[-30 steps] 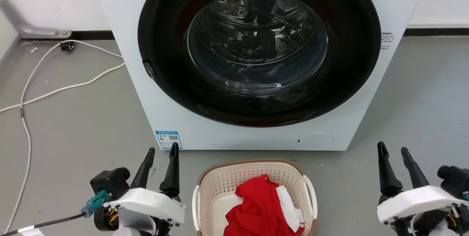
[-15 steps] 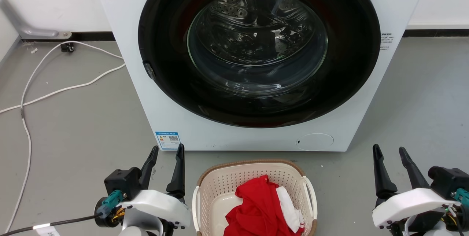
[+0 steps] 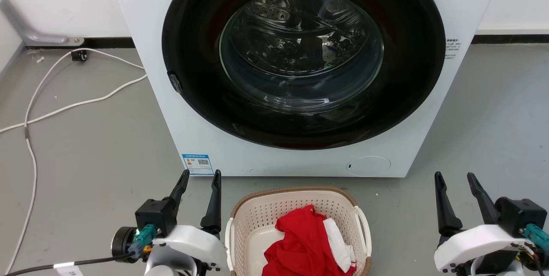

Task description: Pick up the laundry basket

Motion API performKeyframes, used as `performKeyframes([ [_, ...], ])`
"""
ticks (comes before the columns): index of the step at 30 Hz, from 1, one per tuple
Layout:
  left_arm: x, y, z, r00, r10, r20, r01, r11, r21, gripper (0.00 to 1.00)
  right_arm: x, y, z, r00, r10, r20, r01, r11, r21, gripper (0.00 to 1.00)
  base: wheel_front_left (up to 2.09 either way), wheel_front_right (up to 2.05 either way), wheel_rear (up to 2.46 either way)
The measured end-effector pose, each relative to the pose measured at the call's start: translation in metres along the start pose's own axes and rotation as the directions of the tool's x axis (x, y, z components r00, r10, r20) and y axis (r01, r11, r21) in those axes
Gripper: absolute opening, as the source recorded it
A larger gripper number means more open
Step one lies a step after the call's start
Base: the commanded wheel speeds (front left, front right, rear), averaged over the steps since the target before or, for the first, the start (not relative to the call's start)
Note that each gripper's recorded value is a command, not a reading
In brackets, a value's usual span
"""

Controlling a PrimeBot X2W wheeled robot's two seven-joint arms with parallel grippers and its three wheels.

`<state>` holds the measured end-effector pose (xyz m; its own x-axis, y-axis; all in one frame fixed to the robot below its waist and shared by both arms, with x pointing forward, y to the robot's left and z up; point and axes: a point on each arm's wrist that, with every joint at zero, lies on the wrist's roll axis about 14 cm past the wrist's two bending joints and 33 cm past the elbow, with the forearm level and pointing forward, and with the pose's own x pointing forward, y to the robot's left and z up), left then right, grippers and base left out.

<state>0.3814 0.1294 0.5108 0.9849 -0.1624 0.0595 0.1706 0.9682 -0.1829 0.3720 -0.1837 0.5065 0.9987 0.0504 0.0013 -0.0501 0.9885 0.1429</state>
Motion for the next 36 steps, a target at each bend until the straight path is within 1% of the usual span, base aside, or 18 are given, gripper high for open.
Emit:
performKeyframes([
  [8,-0.0003,-0.0031,-0.0003,1.0,-0.014,0.005,0.014,0.998,0.057,1.0,-0.0016,0.0012,-0.0008,1.0,0.007,-0.003,-0.008,0.998,-0.06,1.0,0.0,0.0,0.0],
  [21,-0.0004,-0.0061,0.0017,0.999,-0.032,0.024,0.029,0.995,0.096,1.0,-0.0027,0.0042,-0.0029,1.0,0.021,-0.009,-0.022,0.991,-0.13,1.0,0.0,0.0,0.0],
  [28,-0.0014,-0.0075,-0.0009,0.999,-0.04,0.02,0.038,0.993,0.111,1.0,-0.0029,0.0038,-0.0032,1.0,0.022,-0.007,-0.023,0.989,-0.149,1.0,0.0,0.0,0.0],
  [36,-0.0017,-0.0059,-0.0057,0.999,-0.036,0.006,0.035,0.995,0.096,1.0,-0.0024,0.0032,-0.005,1.0,0.019,-0.011,-0.021,0.991,-0.134,1.0,0.0,0.0,0.0],
])
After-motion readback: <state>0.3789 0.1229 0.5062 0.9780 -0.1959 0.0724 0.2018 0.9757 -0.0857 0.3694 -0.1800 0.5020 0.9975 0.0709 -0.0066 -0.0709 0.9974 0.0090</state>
